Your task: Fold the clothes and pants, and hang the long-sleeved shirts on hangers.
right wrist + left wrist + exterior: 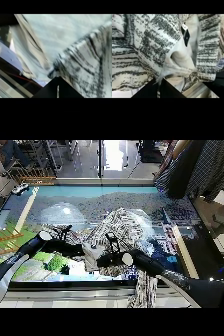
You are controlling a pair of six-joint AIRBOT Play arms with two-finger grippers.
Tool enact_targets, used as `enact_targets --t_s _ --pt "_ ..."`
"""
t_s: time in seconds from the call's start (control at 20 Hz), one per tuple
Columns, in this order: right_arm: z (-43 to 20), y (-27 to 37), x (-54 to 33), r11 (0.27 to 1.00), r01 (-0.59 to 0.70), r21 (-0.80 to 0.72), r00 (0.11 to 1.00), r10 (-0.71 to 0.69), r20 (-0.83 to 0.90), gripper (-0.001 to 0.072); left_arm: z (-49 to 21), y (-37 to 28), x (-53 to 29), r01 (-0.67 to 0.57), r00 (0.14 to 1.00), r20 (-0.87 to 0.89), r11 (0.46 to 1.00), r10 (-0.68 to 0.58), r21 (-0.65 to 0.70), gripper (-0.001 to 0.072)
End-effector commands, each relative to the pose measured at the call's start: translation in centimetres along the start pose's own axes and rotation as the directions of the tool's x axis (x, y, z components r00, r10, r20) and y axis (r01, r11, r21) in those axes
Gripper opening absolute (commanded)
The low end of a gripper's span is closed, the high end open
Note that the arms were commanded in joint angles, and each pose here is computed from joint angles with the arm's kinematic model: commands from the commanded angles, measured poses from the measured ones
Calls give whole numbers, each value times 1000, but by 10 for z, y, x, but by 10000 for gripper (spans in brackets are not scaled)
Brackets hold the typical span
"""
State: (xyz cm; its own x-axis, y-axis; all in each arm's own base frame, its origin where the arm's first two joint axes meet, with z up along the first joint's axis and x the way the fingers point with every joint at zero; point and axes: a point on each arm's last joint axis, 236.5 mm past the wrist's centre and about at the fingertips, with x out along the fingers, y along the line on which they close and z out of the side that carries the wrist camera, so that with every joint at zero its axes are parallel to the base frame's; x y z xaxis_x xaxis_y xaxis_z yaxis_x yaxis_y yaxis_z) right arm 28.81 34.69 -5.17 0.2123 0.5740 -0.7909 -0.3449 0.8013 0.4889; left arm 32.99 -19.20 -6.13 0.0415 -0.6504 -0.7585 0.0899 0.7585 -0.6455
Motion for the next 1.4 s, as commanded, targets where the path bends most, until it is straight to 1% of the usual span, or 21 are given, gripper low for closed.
enact_targets --t_s 0.0,0.1,0.2,0.25,0.35,0.5,0.65,0.7,0.75,0.8,0.85,0.95,1.0,1.05,1.1,1.15,1.2,1.25,1.3,1.35 --pt "34 9 -13 999 14 -43 997 -11 73 17 1 -16 -14 32 999 21 999 -33 30 21" --pt "50 -6 -38 986 101 -133 994 -95 48 16 3 -28 -34 49 998 43 997 -52 57 20" --pt "80 -32 -91 944 245 -220 969 -235 71 15 15 -49 -76 78 992 86 991 -88 112 20" --pt "103 -43 -128 917 320 -236 946 -297 129 15 23 -68 -105 106 985 119 982 -125 154 20" --pt "151 -41 -210 890 398 -221 896 -325 303 15 34 -118 -161 173 957 185 949 -225 263 20" --pt "196 -5 -333 881 428 -201 784 -251 568 14 38 -204 -240 201 882 293 858 -368 473 20" --pt "205 46 -422 873 427 -236 668 -129 733 14 24 -286 -308 254 764 324 722 -557 643 20" --pt "204 63 -442 877 411 -251 638 -80 766 14 20 -305 -326 240 730 332 679 -597 694 20" --pt "203 75 -454 875 405 -267 622 -49 781 14 18 -313 -335 207 719 343 658 -604 724 20" --pt "202 84 -457 868 402 -293 619 -22 785 14 17 -313 -336 195 721 346 655 -600 730 20" --pt "202 88 -453 868 392 -305 626 -9 780 14 21 -303 -329 169 748 353 676 -562 717 20" --pt "202 89 -427 867 377 -327 673 -13 740 14 36 -253 -293 70 851 377 792 -364 607 21" --pt "203 86 -406 866 370 -338 703 -23 711 14 42 -217 -272 -13 894 381 837 -236 547 44" --pt "204 82 -385 865 363 -346 732 -35 681 14 46 -179 -256 -90 921 375 877 -108 473 230" --pt "204 78 -358 865 352 -357 766 -47 641 14 48 -143 -246 -166 930 367 902 9 398 521" --pt "203 73 -333 864 343 -367 797 -61 601 14 49 -99 -242 -270 922 357 908 148 321 709" --pt "201 68 -305 863 336 -377 827 -79 557 14 47 -57 -244 -378 896 343 892 283 250 704" --pt "198 62 -280 862 330 -385 852 -97 515 14 42 -9 -254 -490 847 316 859 427 153 704" --pt "194 55 -255 861 324 -393 875 -115 470 14 34 33 -267 -574 796 281 816 536 67 703" --pt "189 50 -233 860 319 -399 892 -130 433 14 23 75 -283 -633 743 247 773 622 -42 702"
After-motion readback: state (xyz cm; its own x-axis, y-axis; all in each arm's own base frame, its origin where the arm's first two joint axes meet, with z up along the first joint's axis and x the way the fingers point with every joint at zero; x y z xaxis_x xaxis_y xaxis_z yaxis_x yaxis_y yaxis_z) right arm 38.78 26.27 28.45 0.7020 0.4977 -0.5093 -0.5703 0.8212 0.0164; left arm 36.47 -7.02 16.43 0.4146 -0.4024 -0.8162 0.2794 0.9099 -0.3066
